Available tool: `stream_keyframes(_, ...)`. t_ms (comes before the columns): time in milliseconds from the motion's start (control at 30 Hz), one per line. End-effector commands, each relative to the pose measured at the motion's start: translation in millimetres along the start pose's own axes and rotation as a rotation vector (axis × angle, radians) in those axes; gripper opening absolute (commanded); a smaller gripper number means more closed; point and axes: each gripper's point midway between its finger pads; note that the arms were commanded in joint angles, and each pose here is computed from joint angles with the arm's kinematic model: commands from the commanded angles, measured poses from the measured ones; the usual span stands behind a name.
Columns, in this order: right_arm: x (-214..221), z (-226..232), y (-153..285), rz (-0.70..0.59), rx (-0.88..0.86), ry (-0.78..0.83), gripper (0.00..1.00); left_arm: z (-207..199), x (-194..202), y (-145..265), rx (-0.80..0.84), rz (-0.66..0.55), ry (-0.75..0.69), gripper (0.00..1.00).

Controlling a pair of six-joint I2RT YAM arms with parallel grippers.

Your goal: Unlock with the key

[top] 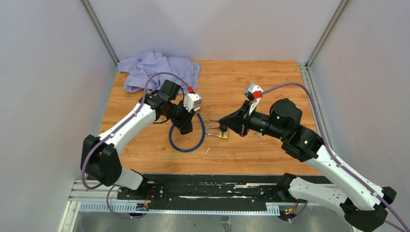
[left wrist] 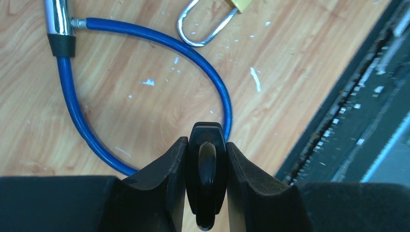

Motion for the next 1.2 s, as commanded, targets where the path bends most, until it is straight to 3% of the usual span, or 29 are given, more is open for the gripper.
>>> stream_keyframes(0,-16,2,13,-0.05,0.02,0.024,0.0,40,-5,-28,-0.145,0.006,-0.124,0.0)
stream_keyframes(267,-22,6,21,-0.055,0.02,0.04,0.01,60,26,-47,-0.26,0.028,-0.165,0.02)
stream_keyframes(700,-26,8,19,-0.061,0.01,0.044,0.0,68,35,-53,-0.359,-0.039,-0.225,0.05)
stream_keyframes(1000,-28,9,18,-0.062,0.007,0.04,0.01,59,50,-67,-0.305,-0.036,-0.225,0.12)
stream_keyframes(1167,-27,9,17,-0.057,0.006,0.037,0.0,59,57,-69,-0.309,-0.018,-0.206,0.22)
Point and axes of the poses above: each gripper's point midway between its finger pads, its own y axis back along the fingers, its own z axis along the line the jaws close on, x = y × z, and after that the axes turned 10 degrees about -y, right-handed
